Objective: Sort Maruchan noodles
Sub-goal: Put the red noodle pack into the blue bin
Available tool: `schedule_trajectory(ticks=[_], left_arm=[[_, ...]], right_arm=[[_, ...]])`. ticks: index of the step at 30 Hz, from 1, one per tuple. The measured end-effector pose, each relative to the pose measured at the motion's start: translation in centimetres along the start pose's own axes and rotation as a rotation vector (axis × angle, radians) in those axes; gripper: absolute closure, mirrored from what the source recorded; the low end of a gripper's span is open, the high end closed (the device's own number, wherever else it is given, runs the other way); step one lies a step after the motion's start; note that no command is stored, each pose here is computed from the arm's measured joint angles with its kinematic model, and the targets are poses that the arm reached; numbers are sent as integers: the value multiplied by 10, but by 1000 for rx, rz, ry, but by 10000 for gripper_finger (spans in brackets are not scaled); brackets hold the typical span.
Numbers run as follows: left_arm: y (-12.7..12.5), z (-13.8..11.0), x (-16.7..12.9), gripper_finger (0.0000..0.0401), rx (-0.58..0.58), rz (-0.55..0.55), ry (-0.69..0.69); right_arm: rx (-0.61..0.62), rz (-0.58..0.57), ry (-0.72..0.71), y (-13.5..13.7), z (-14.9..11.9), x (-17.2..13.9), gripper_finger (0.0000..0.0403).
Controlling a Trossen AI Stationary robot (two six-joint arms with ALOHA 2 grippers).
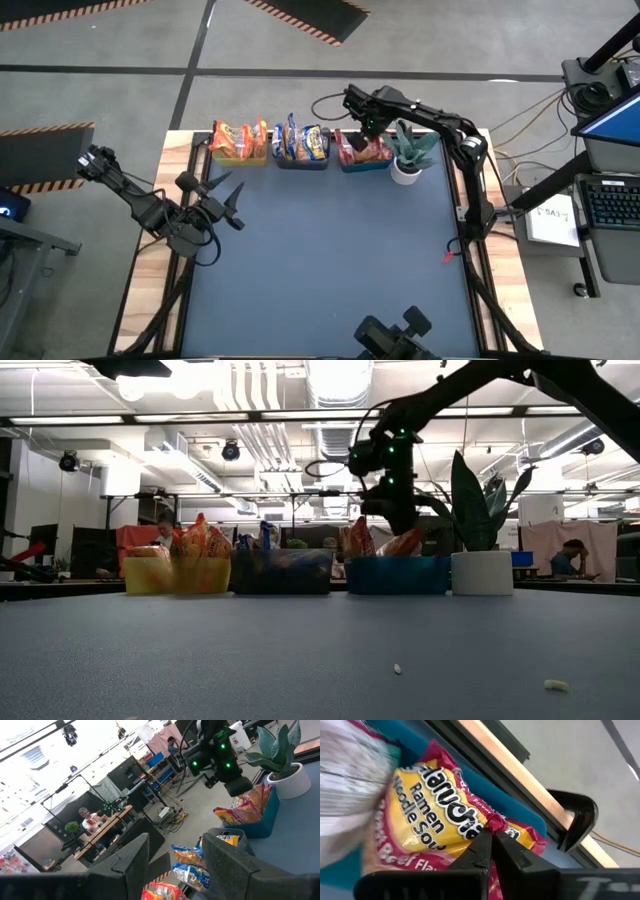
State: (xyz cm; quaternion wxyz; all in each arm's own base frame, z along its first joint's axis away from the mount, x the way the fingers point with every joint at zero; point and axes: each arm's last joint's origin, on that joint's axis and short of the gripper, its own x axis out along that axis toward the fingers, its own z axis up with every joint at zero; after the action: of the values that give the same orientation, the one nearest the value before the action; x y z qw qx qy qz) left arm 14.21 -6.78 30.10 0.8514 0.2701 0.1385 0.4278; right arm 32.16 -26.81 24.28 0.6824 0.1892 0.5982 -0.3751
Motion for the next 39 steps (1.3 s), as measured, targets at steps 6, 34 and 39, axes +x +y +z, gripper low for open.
schedule_trajectory(ticks=[6,34,39], left_arm=[[0,0,0,233,0,0,0],[0,0,0,233,-3,0,0],[0,0,0,233,-4,0,0]], right_arm=[[-11,-68,7,2,-3,7,394],[-48,17,11,31,-9,-22,391],[-61,-60,72,32,-18,-1,394]])
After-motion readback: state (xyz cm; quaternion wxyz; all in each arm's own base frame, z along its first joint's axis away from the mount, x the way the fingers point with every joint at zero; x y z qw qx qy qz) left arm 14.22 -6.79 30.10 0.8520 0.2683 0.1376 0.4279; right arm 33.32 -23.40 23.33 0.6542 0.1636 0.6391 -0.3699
